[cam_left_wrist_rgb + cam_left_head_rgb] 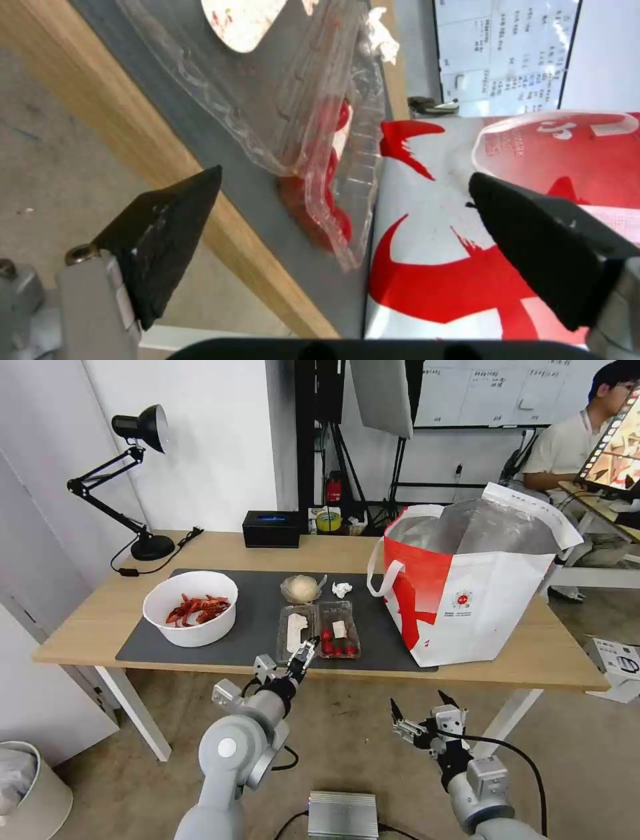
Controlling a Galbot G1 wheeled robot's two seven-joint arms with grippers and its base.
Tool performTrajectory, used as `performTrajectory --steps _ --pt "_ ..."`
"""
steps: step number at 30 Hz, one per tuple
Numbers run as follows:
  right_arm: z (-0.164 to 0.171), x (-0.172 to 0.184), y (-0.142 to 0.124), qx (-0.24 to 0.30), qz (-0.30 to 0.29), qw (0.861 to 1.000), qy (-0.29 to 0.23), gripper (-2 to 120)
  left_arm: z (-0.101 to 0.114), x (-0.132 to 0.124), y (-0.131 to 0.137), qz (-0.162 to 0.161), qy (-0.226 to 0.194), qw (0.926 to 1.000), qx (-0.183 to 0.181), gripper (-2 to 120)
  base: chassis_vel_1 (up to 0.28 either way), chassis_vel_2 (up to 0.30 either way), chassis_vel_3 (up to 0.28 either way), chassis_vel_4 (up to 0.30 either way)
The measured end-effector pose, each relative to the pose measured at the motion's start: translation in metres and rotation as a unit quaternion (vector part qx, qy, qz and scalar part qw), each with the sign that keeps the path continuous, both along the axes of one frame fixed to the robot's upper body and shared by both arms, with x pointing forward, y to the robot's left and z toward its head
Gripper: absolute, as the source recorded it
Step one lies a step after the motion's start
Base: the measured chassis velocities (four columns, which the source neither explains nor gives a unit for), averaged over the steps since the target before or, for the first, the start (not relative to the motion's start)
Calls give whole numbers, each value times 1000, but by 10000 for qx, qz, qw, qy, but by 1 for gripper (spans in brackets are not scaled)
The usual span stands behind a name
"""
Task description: Pick up the trash from the table and place it into the takeout bag.
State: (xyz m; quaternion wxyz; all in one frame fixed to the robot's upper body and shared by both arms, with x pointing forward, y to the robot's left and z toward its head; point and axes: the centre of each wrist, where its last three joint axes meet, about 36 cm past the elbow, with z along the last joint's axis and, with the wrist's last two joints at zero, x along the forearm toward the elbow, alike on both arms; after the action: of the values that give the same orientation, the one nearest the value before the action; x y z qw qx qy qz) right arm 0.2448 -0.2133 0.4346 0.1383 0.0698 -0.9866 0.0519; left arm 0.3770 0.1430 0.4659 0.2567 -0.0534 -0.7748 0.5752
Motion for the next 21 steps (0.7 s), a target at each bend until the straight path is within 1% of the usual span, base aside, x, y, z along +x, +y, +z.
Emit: performTrajectory --steps 21 --pt "-3 -1 1 7 0 10000 45 100 -2 13 -5 46 -22 10000 -9 100 0 0 0 0"
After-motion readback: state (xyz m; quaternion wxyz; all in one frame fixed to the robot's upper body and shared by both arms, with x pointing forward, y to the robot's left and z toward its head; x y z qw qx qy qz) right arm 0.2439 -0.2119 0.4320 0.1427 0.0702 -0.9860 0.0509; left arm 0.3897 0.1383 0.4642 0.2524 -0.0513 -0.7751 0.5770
